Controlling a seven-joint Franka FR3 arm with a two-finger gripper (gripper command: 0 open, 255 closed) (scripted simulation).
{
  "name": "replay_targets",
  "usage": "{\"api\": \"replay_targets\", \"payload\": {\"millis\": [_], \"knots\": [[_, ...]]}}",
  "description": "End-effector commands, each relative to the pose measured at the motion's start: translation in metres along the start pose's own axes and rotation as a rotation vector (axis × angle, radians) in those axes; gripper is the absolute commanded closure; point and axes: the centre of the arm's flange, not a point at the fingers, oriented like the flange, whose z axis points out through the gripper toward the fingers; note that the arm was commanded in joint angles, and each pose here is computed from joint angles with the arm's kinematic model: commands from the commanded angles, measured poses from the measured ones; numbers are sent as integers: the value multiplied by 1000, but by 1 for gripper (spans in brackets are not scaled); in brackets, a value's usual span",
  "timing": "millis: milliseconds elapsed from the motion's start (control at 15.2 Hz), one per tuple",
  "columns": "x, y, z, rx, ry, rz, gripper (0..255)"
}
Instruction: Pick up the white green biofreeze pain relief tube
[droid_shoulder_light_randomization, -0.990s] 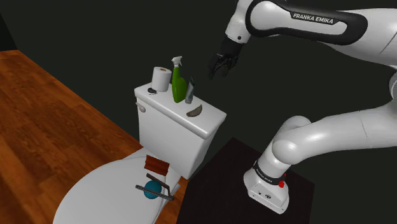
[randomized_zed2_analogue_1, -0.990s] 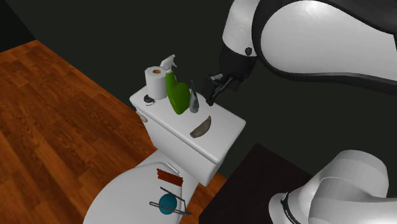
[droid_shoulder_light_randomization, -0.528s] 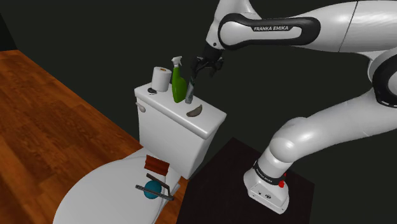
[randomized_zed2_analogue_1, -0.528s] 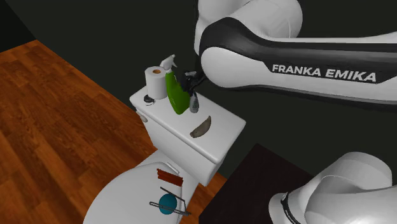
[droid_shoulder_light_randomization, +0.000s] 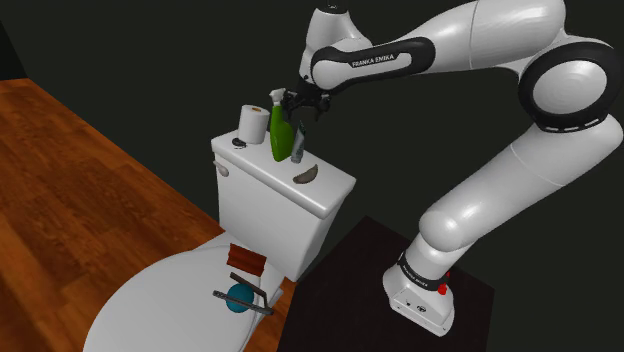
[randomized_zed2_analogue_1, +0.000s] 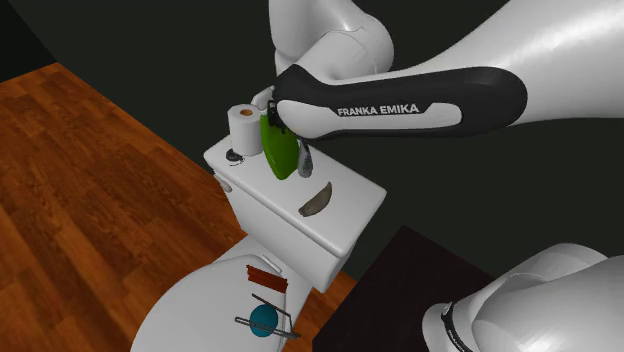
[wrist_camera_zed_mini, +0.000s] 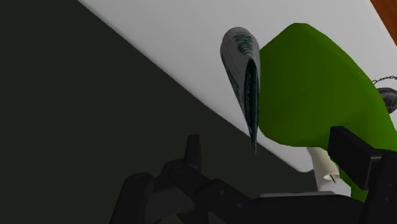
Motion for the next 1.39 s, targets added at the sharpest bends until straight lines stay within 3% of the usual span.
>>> {"api": "replay_targets", "payload": {"millis": [0, 594, 660, 1320], "knots": [[7, -1, 8, -14, 12, 37, 0], [-5, -2, 46, -14, 12, 37, 0], [-5, -1, 46, -14, 12, 37, 255], [-4, -2, 41, -14, 12, 37, 255]]}}
